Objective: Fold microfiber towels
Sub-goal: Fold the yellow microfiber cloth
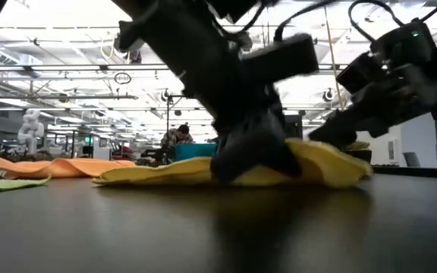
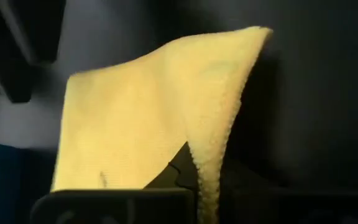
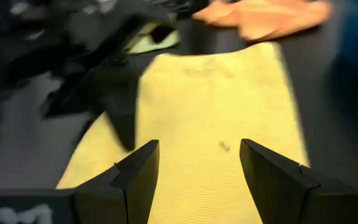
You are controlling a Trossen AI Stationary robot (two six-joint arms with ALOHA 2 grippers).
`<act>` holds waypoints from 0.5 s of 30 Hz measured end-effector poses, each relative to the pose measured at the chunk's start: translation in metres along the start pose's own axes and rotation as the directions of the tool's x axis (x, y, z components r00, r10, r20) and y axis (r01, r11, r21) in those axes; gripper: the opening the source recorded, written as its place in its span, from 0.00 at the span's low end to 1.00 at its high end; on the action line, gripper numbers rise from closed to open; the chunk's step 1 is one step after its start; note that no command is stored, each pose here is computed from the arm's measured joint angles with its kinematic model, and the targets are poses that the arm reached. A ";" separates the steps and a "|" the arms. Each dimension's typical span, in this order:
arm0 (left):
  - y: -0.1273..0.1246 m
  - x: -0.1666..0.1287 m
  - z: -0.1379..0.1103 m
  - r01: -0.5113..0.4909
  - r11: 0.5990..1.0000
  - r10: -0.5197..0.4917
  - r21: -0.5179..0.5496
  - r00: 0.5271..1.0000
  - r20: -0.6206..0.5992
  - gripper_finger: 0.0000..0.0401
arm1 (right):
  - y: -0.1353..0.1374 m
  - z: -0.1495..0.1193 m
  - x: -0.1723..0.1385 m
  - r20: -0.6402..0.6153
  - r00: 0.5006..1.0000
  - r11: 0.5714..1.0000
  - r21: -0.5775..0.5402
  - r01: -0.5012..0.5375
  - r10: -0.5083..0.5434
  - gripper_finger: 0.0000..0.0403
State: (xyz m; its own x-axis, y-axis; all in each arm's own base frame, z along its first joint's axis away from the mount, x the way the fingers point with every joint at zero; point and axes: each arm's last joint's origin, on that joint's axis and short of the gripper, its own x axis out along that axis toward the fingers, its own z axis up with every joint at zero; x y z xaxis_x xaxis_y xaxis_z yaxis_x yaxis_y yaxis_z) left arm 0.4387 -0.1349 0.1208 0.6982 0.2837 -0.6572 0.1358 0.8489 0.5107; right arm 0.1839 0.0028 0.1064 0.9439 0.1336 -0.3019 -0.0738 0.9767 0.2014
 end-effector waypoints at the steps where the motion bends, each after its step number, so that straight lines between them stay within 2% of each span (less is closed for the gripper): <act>1: 0.002 -0.002 0.002 0.024 0.999 -0.024 -0.035 1.000 0.013 0.03 | 0.004 -0.001 0.000 -0.010 0.999 0.999 0.004 -0.040 0.040 0.53; 4: 0.009 -0.006 0.006 0.104 0.986 -0.099 -0.130 0.994 0.046 0.01 | 0.021 -0.002 0.001 -0.012 0.990 0.990 -0.008 -0.143 0.143 0.53; 6: 0.014 -0.008 0.008 0.164 0.971 -0.153 -0.177 0.986 0.072 0.01 | 0.033 -0.004 0.001 -0.012 0.985 0.984 -0.054 -0.171 0.170 0.52; 9: 0.021 -0.011 0.012 0.259 0.938 -0.238 -0.229 0.965 0.113 0.01 | 0.050 -0.007 0.000 -0.009 0.984 0.974 -0.136 -0.179 0.180 0.49; 12: 0.026 -0.009 0.012 0.358 0.890 -0.328 -0.284 0.933 0.147 0.01 | 0.064 -0.011 -0.003 -0.008 0.985 0.964 -0.205 -0.171 0.173 0.47; 15: 0.029 -0.006 0.010 0.407 0.855 -0.369 -0.322 0.913 0.175 0.01 | 0.075 -0.015 -0.006 -0.006 0.985 0.957 -0.235 -0.169 0.173 0.45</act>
State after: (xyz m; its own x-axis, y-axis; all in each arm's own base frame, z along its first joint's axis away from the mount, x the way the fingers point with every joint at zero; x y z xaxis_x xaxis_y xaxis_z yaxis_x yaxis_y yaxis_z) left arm 0.4454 -0.1165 0.1451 0.7104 -0.1320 -0.6913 0.1739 0.9847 -0.0093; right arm 0.1676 0.0781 0.1097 0.9151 0.3011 -0.2681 -0.3059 0.9517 0.0248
